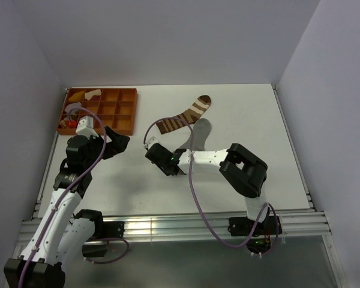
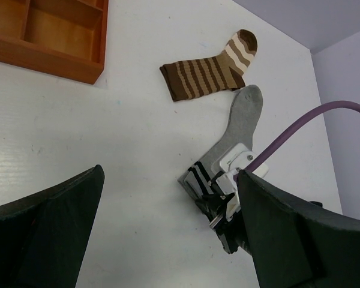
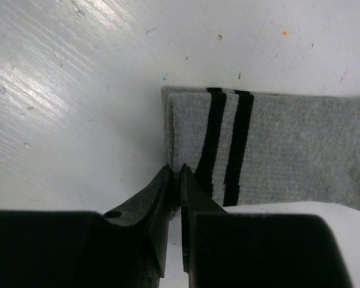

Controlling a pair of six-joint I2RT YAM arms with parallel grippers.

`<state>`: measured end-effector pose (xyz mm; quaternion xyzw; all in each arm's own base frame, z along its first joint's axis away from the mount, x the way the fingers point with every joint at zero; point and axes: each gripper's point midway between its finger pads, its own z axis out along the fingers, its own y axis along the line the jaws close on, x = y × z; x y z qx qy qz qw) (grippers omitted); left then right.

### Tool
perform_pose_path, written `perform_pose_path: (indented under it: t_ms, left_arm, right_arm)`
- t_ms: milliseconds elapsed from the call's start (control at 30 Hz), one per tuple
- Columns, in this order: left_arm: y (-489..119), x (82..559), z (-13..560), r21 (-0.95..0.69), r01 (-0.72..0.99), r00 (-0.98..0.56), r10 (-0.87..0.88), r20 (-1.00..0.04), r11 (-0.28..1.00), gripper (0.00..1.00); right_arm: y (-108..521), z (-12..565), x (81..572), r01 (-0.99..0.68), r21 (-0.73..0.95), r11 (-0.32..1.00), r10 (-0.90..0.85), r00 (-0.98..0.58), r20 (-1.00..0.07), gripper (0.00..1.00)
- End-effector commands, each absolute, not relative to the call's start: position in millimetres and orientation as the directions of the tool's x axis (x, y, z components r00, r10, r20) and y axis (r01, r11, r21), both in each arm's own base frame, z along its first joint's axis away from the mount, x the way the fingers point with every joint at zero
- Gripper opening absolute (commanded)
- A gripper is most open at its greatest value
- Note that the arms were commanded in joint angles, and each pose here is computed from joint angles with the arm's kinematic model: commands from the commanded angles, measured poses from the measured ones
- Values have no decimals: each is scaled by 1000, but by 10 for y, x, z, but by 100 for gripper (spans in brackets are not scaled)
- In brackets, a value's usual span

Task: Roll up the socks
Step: Roll the sock at the center of the board.

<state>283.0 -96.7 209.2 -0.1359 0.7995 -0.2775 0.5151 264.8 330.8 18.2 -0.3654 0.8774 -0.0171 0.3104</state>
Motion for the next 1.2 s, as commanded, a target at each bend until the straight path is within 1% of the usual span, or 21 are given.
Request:
perform_pose_path:
  t_ms: [0,67,300,500,533,567,633,733,900,967,1000,1033,1167]
  left_arm:
    - [-1055,2842,2192,-589,126,-436,-489,-756,799,100]
    - [-1090,2847,2156,-595,130,-458,-484,-746,793,99]
    - [-1180,2867,2116,-614,141,-488,-485,-725,777,99]
    - [-1343,2883,2051,-624,139,-525,-477,-704,769,99]
    - [-1364,2907,2027,-623,131,-526,-479,-703,771,99]
    - [-1447,2889,2017,-629,141,-539,-474,-696,764,99]
    - [-1531,2902,1965,-632,142,-554,-467,-689,762,99]
    - [-1674,2907,1903,-632,144,-575,-456,-679,761,99]
    - [-1858,2881,1774,-643,145,-604,-448,-659,752,100]
    - [-1914,2873,1718,-652,143,-616,-449,-648,745,99]
    - [-1919,2856,1661,-650,135,-625,-445,-642,748,99]
    - [-1942,2882,1659,-654,139,-619,-450,-644,744,99]
    - [-2008,2866,1557,-660,134,-633,-449,-631,739,97]
  right_arm:
    - [3336,154,2559,-651,-229,723,-657,-548,-517,11]
    - [3358,172,2558,-653,-212,727,-648,-552,-525,6]
    - [3384,223,2560,-661,-73,747,-585,-599,-547,1]
    - [3332,271,2594,-641,106,760,-494,-676,-546,0]
    - [3356,309,2604,-636,147,758,-469,-688,-554,0]
    - [3341,304,2586,-631,211,746,-450,-712,-538,0]
    - [3358,341,2605,-621,280,732,-416,-733,-538,0]
    - [3344,390,2638,-569,409,713,-334,-789,-516,0]
    - [3290,381,2692,-510,534,675,-266,-843,-468,0]
    - [3274,409,2686,-469,604,644,-232,-873,-430,0]
    - [3289,432,2719,-464,627,626,-217,-876,-432,0]
    - [3276,456,2712,-433,674,599,-199,-895,-399,0]
    - [3201,439,2739,-361,739,569,-162,-930,-329,0]
